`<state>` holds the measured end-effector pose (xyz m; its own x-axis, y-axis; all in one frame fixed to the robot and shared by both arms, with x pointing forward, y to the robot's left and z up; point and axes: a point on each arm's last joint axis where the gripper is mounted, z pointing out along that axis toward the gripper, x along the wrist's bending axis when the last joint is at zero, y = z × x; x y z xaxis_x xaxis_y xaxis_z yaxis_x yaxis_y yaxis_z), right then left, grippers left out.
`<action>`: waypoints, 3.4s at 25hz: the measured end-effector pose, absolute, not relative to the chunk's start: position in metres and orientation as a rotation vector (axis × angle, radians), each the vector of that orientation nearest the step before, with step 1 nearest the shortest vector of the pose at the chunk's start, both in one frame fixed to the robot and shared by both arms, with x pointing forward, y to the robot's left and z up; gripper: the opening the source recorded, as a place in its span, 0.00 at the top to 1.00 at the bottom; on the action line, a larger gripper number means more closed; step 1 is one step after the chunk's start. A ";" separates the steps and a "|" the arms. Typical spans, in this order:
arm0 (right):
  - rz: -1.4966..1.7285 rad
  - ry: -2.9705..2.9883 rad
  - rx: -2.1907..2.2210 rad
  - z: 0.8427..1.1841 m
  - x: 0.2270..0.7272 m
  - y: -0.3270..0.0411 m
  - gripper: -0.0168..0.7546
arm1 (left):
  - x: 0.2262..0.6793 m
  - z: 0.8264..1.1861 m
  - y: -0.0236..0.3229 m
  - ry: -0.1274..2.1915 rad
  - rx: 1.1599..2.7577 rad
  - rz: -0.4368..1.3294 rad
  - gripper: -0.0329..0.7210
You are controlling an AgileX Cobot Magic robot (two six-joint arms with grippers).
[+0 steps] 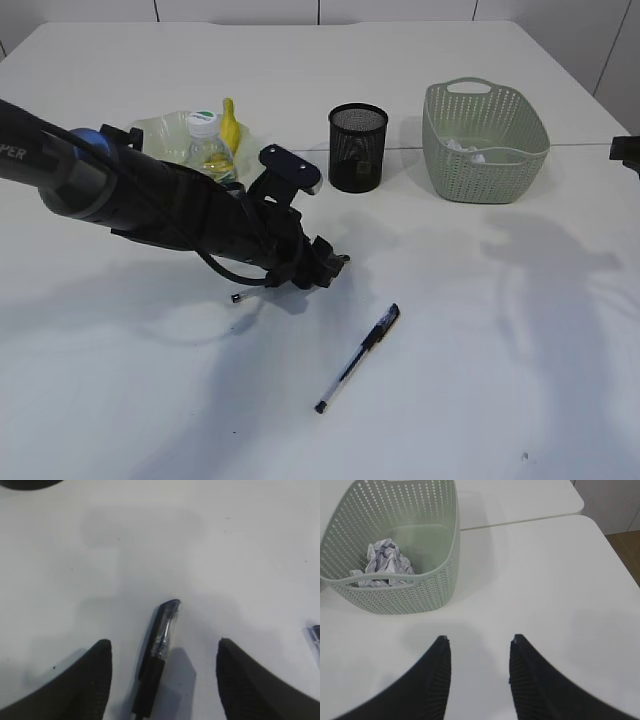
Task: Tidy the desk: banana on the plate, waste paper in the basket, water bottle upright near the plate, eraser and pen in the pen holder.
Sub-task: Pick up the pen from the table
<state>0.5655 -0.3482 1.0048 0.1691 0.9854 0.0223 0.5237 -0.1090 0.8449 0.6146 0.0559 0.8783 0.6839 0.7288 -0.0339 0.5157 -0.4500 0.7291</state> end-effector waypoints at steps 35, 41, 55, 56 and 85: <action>0.817 1.448 1.722 1.005 0.566 -0.348 0.59 | 0.616 0.878 0.058 0.959 2.168 0.400 0.35; 0.817 1.447 1.722 1.005 0.566 -0.348 0.59 | 0.616 0.878 0.058 0.959 2.168 0.400 0.35; 0.818 1.446 1.721 1.005 0.566 -0.348 0.59 | 0.615 0.863 0.057 0.965 2.188 0.368 0.36; 0.818 1.446 1.721 1.005 0.566 -0.348 0.59 | 0.615 0.863 0.057 0.962 2.188 0.361 0.36; 0.817 1.448 1.716 1.005 0.566 -0.348 0.56 | 0.614 0.861 0.053 0.940 2.179 0.324 0.52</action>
